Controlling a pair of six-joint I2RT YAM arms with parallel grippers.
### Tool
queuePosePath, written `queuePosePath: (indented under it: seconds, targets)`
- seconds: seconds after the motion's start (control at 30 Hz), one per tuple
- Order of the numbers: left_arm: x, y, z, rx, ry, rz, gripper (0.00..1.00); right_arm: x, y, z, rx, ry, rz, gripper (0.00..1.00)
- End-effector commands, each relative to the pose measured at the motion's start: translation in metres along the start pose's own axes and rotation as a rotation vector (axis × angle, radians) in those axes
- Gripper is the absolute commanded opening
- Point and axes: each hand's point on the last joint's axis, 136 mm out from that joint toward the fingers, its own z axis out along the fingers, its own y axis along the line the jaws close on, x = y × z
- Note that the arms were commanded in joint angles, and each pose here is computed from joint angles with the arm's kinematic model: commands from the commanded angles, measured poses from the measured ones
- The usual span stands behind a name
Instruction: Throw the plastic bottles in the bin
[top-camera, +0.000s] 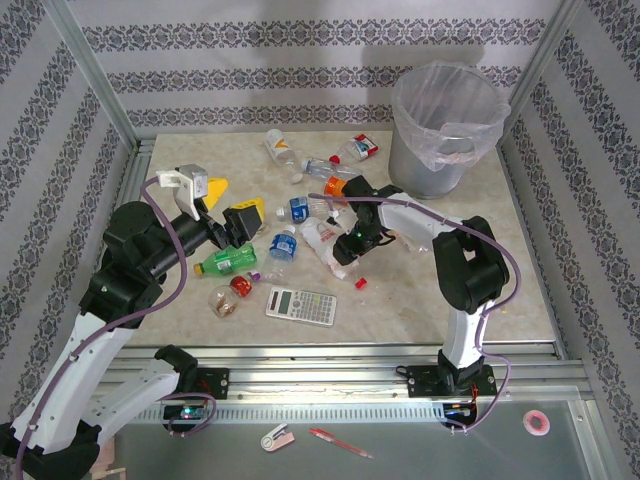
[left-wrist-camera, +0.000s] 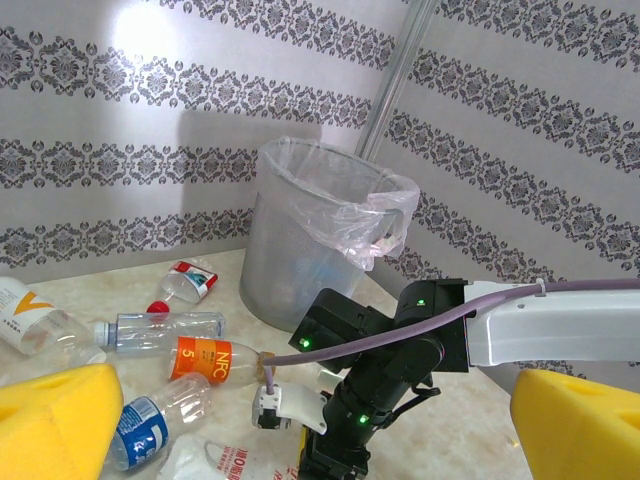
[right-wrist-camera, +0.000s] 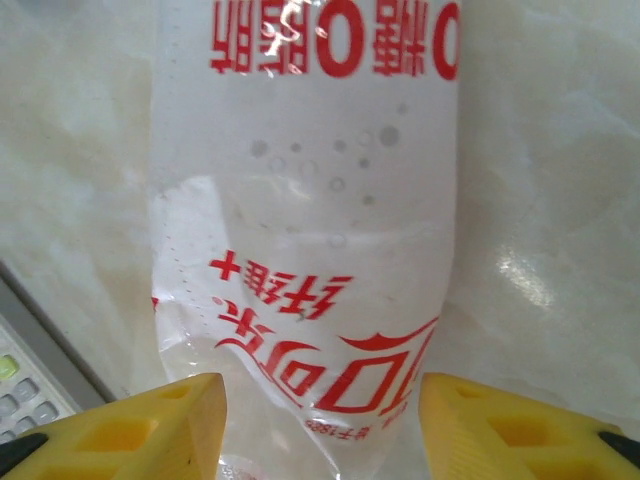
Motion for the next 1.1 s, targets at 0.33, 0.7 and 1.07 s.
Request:
queuePosePath:
  seconds: [0.33,0.7,1.07]
  targets:
    - [-0.006,-0.009,-0.01,0.02,-0.026,-0.005,1.0,0.001,0.003,0.003,-0.034,0.021,0.049,0.62]
    - [-0.007,-0.009,-0.01,0.018,-0.025,-0.007,1.0,0.001,-0.001,0.027,-0.078,0.058,0.086,0.57]
    - [-0.008,-0.009,-0.013,0.012,-0.024,-0.005,1.0,0.003,0.008,0.02,-0.135,0.013,0.08,0.26]
